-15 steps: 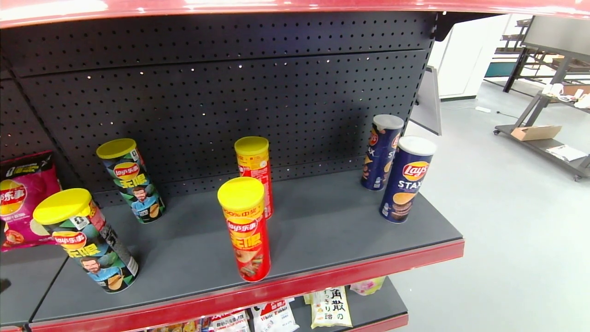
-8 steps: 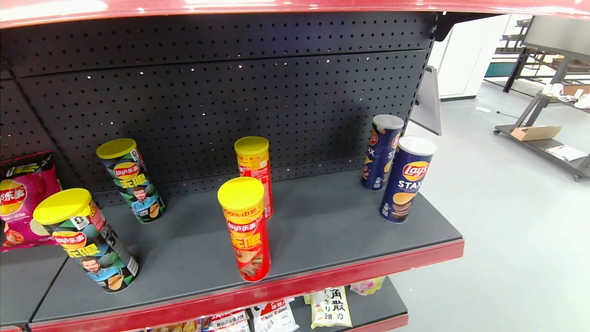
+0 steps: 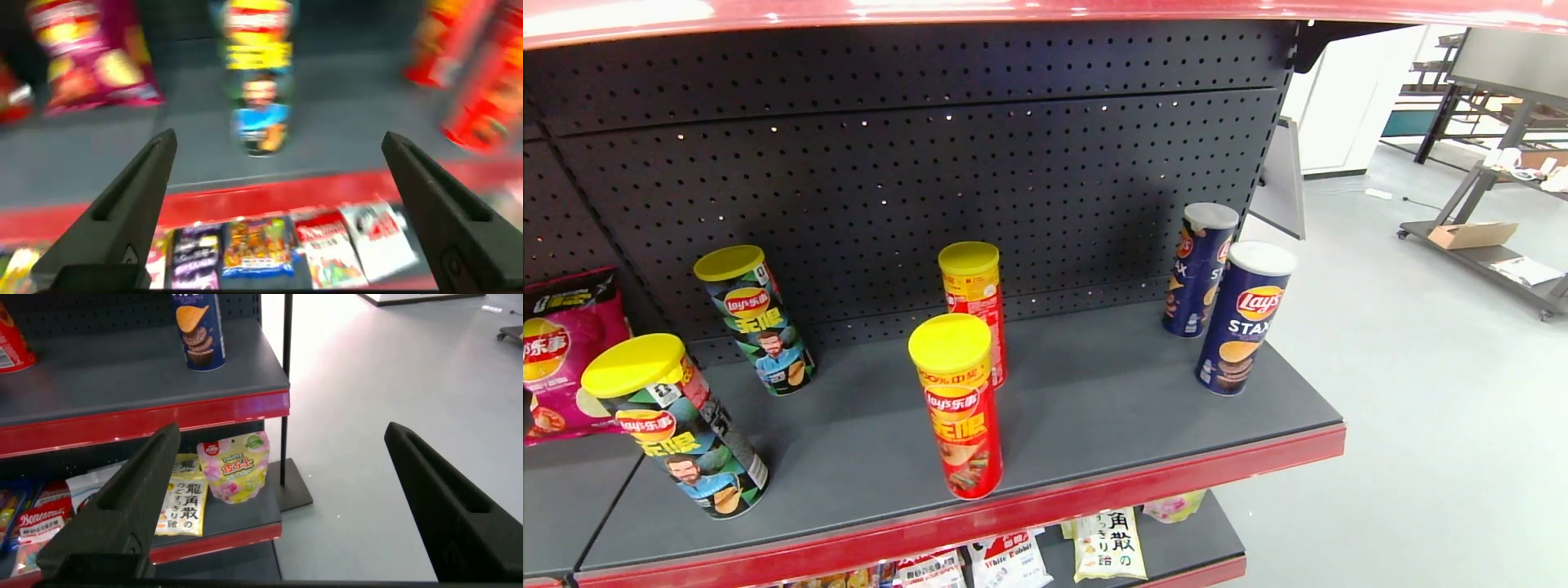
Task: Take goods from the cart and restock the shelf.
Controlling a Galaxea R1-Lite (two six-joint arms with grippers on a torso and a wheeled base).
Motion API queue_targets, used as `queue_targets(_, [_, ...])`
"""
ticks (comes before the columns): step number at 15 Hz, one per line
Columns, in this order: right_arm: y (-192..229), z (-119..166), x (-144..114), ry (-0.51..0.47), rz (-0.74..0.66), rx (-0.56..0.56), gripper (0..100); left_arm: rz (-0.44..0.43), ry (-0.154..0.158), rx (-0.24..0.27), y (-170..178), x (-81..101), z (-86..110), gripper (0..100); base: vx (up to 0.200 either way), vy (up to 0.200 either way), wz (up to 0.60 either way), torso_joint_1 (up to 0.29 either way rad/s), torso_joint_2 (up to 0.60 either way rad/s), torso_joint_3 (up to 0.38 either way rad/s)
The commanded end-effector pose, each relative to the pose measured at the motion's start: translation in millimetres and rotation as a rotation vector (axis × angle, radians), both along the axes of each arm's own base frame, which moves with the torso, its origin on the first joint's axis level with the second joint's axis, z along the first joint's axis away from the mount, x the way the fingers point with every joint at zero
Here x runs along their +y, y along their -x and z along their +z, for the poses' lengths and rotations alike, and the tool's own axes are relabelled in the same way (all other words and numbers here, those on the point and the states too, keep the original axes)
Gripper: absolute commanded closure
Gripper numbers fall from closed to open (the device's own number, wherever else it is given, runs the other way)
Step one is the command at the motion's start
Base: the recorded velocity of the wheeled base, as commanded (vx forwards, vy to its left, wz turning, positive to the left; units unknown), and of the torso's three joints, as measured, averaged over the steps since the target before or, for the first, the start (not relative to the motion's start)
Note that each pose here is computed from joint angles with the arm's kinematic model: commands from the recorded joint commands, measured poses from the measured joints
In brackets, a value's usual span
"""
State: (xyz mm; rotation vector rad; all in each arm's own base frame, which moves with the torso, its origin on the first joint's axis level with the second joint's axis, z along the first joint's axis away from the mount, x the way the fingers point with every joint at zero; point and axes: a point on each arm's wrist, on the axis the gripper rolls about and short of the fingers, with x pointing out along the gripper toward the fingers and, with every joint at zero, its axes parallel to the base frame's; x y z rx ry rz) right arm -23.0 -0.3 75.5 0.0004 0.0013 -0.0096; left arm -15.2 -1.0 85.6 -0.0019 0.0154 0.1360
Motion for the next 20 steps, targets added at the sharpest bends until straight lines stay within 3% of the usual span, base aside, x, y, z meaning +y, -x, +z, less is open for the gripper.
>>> queue_targets(1, [-0.1,-0.1,0.0,0.002,0.002,0.002,0,0.004,0.017,0.001,-0.6,0.1,0.2,0,0.0,0.0,0.0,0.0,0.0,0.0])
queue_targets(2, [-0.1,-0.1,0.6,0.0,0.03,0.002,0,-0.08,0.028,0.036,-0.7,-1.7,-3.4,0,0.0,0.0,0.0,0.0,0.0,0.0])
queue_targets(3, [-0.1,0.1,0.6,0.0,0.03,0.0,0,-0.178,0.031,0.033,-0.5,-3.7,-2.5,0,0.0,0.0,0.0,0.0,0.0,0.0])
queue_targets(4, [-0.1,-0.1,0.6,0.0,0.03,0.002,0,-0.196,0.033,0.032,-0.5,-4.1,-2.3,0,0.0,0.0,0.0,0.0,0.0,0.0])
queue_targets(5, [-0.1,-0.1,0.7,0.003,0.033,0.002,0,-0.199,0.039,0.032,-0.5,-4.2,-2.3,0,0.0,0.0,0.0,0.0,0.0,0.0])
queue_targets(7, [-0.1,0.1,0.7,0.0,0.034,0.0,0,-0.173,0.008,0.034,-0.5,-3.6,-2.9,0,0.0,0.0,0.0,0.0,0.0,0.0])
queue_targets(9, [-0.1,-0.1,0.7,0.002,0.033,0.002,0,0.05,0.024,0.041,-0.1,1.4,-4.2,0,0.0,0.0,0.0,0.0,0.0,0.0])
queue_targets(10, [-0.1,0.1,0.7,0.0,0.033,0.0,0,0.059,0.051,0.036,0.0,1.6,-3.9,0,0.0,0.0,0.0,0.0,0.0,0.0])
queue_targets(12, [-0.1,-0.1,0.7,0.0,0.033,0.002,0,-0.037,0.062,0.061,-0.6,-0.3,-5.3,0,0.0,0.0,0.0,0.0,0.0,0.0])
queue_targets(13, [-0.1,-0.1,0.7,0.0,0.033,0.002,0,-0.134,0.043,0.091,-1.4,-0.5,-6.9,0,0.0,0.0,0.0,0.0,0.0,0.0])
queue_targets(14, [-0.1,-0.1,0.7,0.0,0.033,0.002,0,-0.162,0.038,0.079,0.3,-0.1,-7.6,0,0.0,0.0,0.0,0.0,0.0,0.0])
queue_targets(15, [-0.1,0.1,0.7,0.0,0.033,0.0,0,-0.16,0.037,0.068,1.1,-0.1,-7.7,0,0.0,0.0,0.0,0.0,0.0,0.0])
queue_targets(16, [-0.1,-0.1,0.7,0.0,0.033,0.002,0,-0.151,0.024,0.011,5.6,-0.1,-8.8,0,0.0,0.0,0.0,0.0,0.0,0.0])
queue_targets(17, [-0.1,0.1,0.7,0.0,0.033,0.0,0,-0.136,0.006,-0.011,7.4,0.6,-9.8,0,0.0,0.0,0.0,0.0,0.0,0.0])
queue_targets(20, [-0.1,-0.1,0.7,0.002,0.033,0.002,0,-0.116,0.004,-0.011,7.4,1.1,-9.8,0,0.0,0.0,0.0,0.0,0.0,0.0])
